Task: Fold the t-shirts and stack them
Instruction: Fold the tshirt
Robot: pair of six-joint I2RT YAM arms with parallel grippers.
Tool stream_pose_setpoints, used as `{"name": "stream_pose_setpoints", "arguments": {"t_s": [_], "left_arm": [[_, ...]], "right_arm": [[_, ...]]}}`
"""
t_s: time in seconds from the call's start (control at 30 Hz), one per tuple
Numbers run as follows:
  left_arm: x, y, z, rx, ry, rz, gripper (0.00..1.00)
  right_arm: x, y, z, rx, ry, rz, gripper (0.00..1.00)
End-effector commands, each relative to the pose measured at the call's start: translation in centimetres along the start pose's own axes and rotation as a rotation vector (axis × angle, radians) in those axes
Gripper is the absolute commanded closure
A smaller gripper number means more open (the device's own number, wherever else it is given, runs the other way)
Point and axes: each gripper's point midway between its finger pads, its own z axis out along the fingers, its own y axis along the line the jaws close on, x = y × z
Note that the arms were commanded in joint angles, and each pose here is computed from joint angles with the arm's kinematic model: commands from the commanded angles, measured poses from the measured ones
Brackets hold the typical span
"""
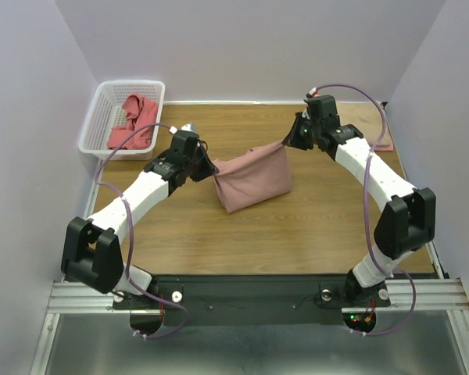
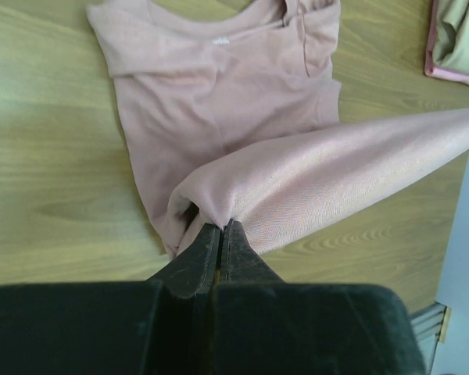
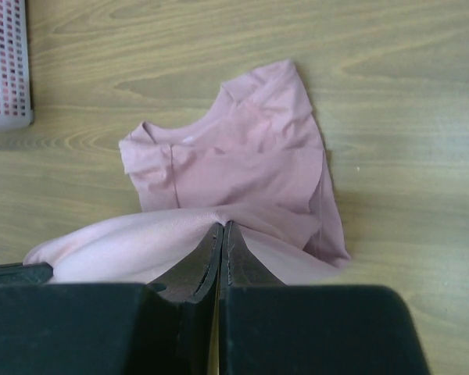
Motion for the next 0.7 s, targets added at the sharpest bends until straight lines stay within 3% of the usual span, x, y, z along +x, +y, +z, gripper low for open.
{"name": "stream_pose_setpoints", "arguments": {"t_s": [0.0, 0.37, 0.63, 0.67], "left_arm": [[-3.2, -0.7, 0.4, 0.029, -0.043, 0.046, 1.0], [-6.3, 2.7, 5.3, -0.051, -0.029, 0.039, 1.0], [-6.1, 4.1, 10.0, -0.058, 0.052, 0.055, 1.0], [-6.3, 4.2, 10.2, -0.063, 0.05, 0.051, 0.88]], "right_arm": [[-4.5, 1.2, 1.6, -0.016, -0.12, -0.036, 1.0], [-4.8, 0.4, 8.6, 0.024, -0.072, -0.036, 1.0], [-4.1, -1.2, 12.4, 0.06, -0.037, 0.0, 0.99], [-3.6, -1.7, 13.2, 0.066, -0.022, 0.001, 0.99]]}}
